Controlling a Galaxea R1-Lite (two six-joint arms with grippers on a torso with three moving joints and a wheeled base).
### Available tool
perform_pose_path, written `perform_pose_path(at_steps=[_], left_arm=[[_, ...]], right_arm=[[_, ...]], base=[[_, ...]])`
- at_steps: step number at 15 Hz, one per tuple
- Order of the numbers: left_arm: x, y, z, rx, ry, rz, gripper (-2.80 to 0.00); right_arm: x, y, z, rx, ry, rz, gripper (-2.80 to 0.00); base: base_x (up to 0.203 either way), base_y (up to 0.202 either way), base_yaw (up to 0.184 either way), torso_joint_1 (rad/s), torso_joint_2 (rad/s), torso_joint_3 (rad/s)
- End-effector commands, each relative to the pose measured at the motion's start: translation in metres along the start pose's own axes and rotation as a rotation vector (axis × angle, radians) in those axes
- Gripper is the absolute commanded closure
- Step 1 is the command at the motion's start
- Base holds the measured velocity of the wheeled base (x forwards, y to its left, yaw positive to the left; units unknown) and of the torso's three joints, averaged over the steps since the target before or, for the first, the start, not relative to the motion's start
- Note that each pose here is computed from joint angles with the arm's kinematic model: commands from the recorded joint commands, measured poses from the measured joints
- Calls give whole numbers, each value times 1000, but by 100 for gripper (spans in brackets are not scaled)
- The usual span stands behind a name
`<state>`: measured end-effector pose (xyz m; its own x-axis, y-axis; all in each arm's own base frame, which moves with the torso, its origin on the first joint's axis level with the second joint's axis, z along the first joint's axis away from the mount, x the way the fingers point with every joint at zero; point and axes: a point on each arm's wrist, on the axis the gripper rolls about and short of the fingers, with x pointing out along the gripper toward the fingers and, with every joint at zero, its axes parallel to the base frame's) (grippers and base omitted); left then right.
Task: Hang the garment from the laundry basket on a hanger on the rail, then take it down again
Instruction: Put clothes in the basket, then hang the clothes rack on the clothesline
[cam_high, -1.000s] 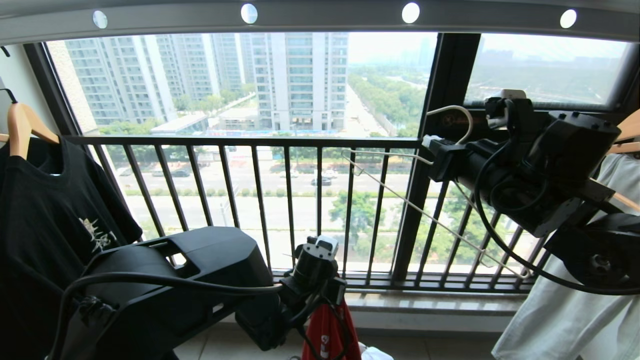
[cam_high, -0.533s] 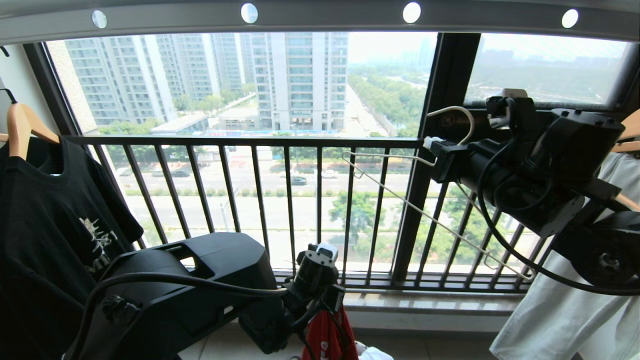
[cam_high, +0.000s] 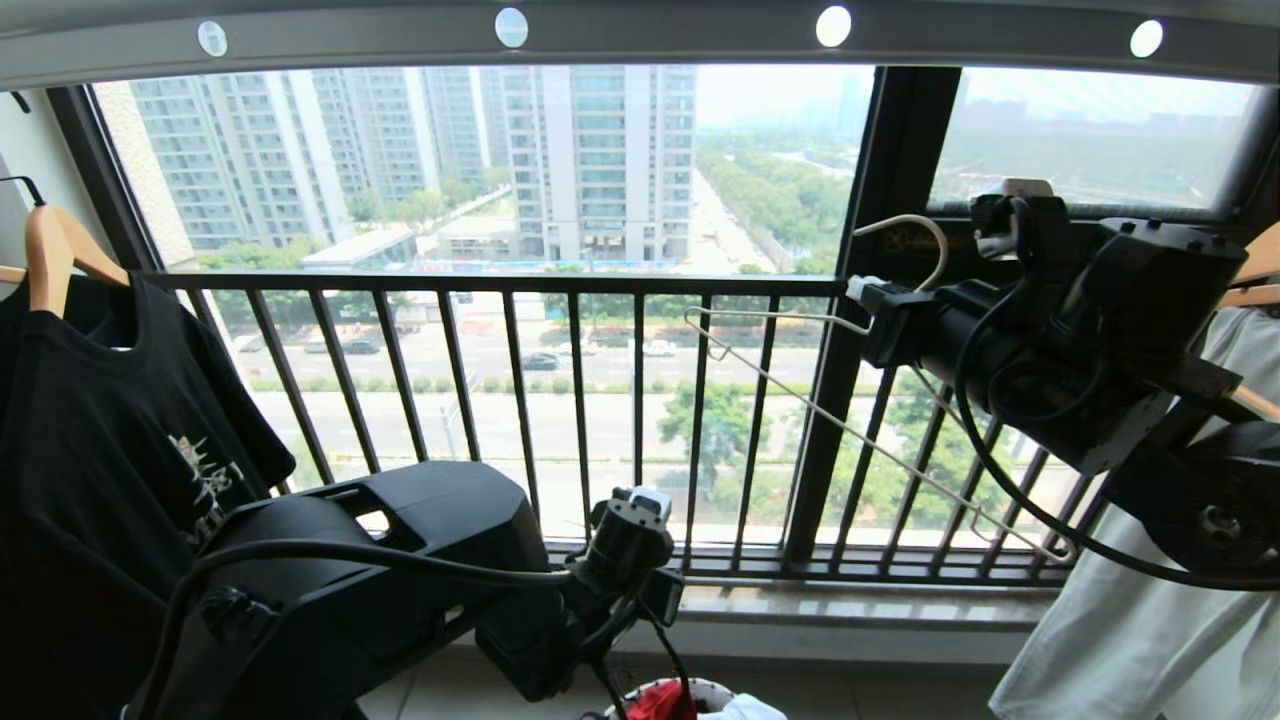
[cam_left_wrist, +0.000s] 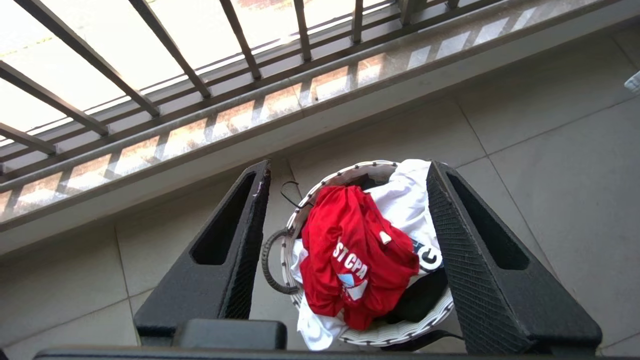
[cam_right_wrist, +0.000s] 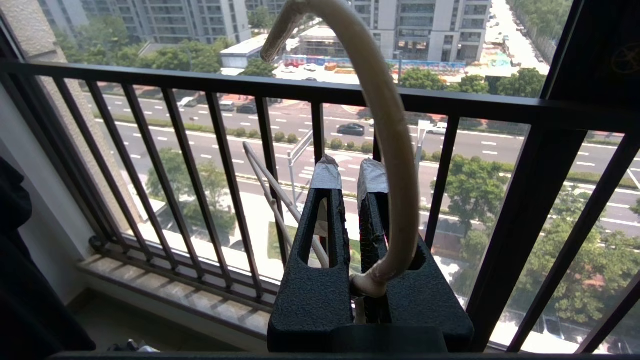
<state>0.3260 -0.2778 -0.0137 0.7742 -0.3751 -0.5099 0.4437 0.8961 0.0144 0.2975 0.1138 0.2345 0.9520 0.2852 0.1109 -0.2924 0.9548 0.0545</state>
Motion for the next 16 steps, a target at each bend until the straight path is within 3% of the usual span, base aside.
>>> perform_pose_path(at_steps=[1, 4, 5, 8, 11, 16], left_arm=[[-3, 0, 5, -4, -13, 0, -280], [-8, 0, 11, -7, -27, -2, -280], [-11, 1, 16, -11, -38, -3, 0], [-22, 0, 29, -21, -32, 15, 0], [-49, 0, 59, -58, -77, 12, 0], [-177, 18, 149, -124, -213, -18, 0]], right_arm=[[0, 0, 1, -1, -5, 0, 0], [0, 0, 1, -1, -7, 0, 0], [0, 0, -1, -1, 0, 0, 0], [0, 0, 2, -1, -8, -1, 0], [-2, -1, 4, -1, -16, -2, 0], [-16, -1, 19, -5, -33, -3, 0]], base=[[0, 0, 0, 0, 0, 0], [0, 0, 0, 0, 0, 0], [0, 0, 0, 0, 0, 0], [0, 0, 0, 0, 0, 0], [0, 0, 0, 0, 0, 0], [0, 0, 0, 0, 0, 0]])
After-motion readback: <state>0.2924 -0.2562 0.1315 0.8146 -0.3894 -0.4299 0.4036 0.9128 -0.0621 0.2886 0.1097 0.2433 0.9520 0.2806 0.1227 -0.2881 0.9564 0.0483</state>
